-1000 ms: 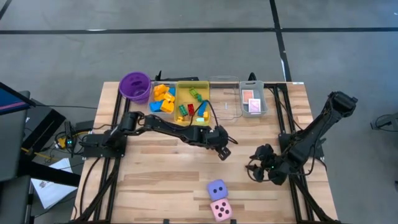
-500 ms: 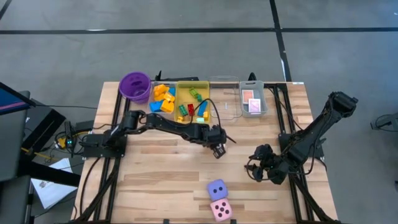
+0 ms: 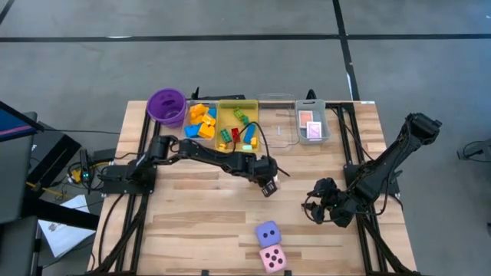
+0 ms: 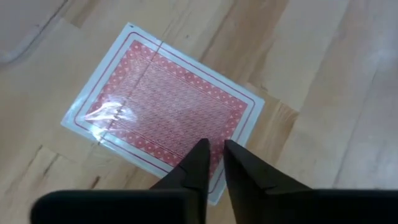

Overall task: Pick & Place Toys
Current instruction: Put the red deck of cards into the gray bin

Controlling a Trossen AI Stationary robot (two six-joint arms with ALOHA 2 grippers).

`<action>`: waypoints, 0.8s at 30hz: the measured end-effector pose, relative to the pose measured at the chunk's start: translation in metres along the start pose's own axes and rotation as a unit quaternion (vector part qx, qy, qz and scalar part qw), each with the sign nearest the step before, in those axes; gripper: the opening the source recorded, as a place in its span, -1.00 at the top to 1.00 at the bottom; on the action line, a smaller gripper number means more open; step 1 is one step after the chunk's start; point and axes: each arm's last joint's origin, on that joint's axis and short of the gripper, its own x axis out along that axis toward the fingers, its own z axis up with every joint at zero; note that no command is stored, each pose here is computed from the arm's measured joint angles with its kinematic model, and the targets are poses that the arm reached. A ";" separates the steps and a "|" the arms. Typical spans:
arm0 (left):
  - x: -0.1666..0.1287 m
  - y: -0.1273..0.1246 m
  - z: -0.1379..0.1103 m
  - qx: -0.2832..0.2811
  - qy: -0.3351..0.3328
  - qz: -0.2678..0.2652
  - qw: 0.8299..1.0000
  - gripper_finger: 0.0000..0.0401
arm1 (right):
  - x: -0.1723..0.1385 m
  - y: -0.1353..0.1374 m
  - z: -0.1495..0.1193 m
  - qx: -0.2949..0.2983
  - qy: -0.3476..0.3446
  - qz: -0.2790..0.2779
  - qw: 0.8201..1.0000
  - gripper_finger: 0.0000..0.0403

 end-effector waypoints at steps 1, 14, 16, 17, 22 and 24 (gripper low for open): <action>0.000 0.000 0.001 -0.004 -0.001 -0.005 1.000 0.74 | 0.000 0.000 0.000 0.000 0.000 0.000 1.000 -0.29; 0.000 0.017 0.013 -0.099 -0.006 -0.008 0.995 0.26 | 0.000 0.000 0.000 -0.002 0.000 0.000 1.000 -0.29; 0.001 0.021 0.015 -0.109 -0.008 -0.004 0.994 0.25 | 0.000 0.000 0.000 -0.002 0.000 0.000 1.000 -0.29; 0.001 0.022 0.016 -0.116 -0.009 -0.002 0.993 0.24 | 0.000 0.000 0.000 -0.002 0.000 0.000 1.000 -0.29; 0.001 0.025 0.020 -0.135 -0.009 -0.023 0.991 0.26 | 0.000 0.000 0.000 -0.002 0.000 0.000 1.000 -0.29; 0.001 0.024 0.021 -0.136 -0.009 -0.037 0.990 0.26 | 0.000 0.000 0.000 -0.002 0.000 0.000 1.000 -0.29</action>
